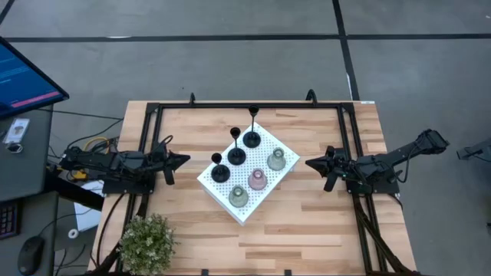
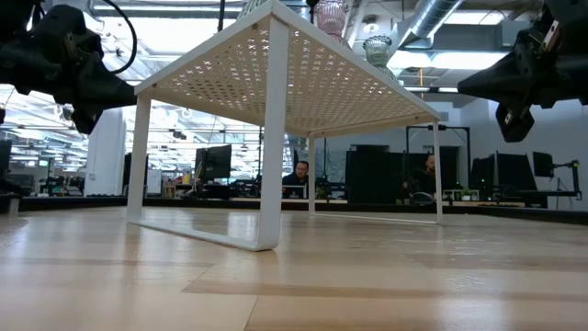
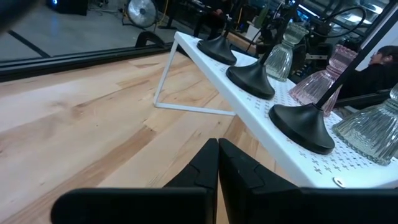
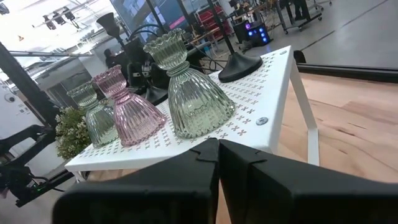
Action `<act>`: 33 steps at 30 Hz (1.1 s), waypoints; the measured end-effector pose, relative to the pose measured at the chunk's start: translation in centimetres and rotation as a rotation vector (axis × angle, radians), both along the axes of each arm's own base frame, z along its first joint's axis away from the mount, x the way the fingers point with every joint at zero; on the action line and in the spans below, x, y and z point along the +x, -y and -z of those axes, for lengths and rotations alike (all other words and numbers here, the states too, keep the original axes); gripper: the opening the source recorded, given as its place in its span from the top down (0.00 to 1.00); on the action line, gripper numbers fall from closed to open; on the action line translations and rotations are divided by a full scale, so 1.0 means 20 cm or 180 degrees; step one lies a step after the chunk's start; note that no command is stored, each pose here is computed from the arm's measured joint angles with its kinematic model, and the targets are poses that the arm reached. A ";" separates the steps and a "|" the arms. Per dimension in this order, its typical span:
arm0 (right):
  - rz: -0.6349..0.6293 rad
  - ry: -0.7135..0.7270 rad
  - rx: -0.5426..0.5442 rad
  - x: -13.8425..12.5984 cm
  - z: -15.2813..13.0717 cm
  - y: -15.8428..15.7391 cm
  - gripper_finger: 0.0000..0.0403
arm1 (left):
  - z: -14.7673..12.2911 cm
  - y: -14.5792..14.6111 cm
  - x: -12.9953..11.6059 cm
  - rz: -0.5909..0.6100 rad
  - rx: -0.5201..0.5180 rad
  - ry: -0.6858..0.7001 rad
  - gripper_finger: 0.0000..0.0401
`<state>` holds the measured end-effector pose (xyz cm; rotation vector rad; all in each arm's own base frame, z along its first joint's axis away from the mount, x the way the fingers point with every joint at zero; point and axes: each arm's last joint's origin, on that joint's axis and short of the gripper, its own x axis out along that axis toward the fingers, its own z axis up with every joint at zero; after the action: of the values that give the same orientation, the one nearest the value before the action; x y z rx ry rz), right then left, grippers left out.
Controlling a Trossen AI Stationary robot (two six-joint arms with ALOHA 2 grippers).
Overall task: Pick & Place candle stick holders
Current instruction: Return to Home Position
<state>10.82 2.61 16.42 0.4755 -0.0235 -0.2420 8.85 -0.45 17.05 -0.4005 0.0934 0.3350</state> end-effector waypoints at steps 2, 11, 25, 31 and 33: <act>0.0000 0.0000 0.0000 0.00 0.00 0.00 1.00 | 0.00 0.00 0.00 0.0000 -0.0002 0.0010 0.98; 0.0000 -0.0002 -0.0001 0.00 0.00 0.00 1.00 | 0.00 0.00 0.00 0.0000 -0.0005 0.0023 0.97; 0.0000 -0.0003 -0.0002 0.00 0.00 0.00 1.00 | -0.01 0.00 0.00 0.0000 -0.0009 0.0044 0.97; 0.0000 -0.0003 -0.0002 0.00 0.00 0.00 1.00 | -0.01 0.00 0.00 0.0000 -0.0011 0.0050 0.97; 0.0000 -0.0003 -0.0002 0.00 0.00 0.00 1.00 | -0.01 0.00 0.00 0.0000 -0.0013 0.0058 0.98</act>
<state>10.81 2.61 16.38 0.4747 -0.0227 -0.2421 8.88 -0.46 17.23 -0.4074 0.0762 0.3311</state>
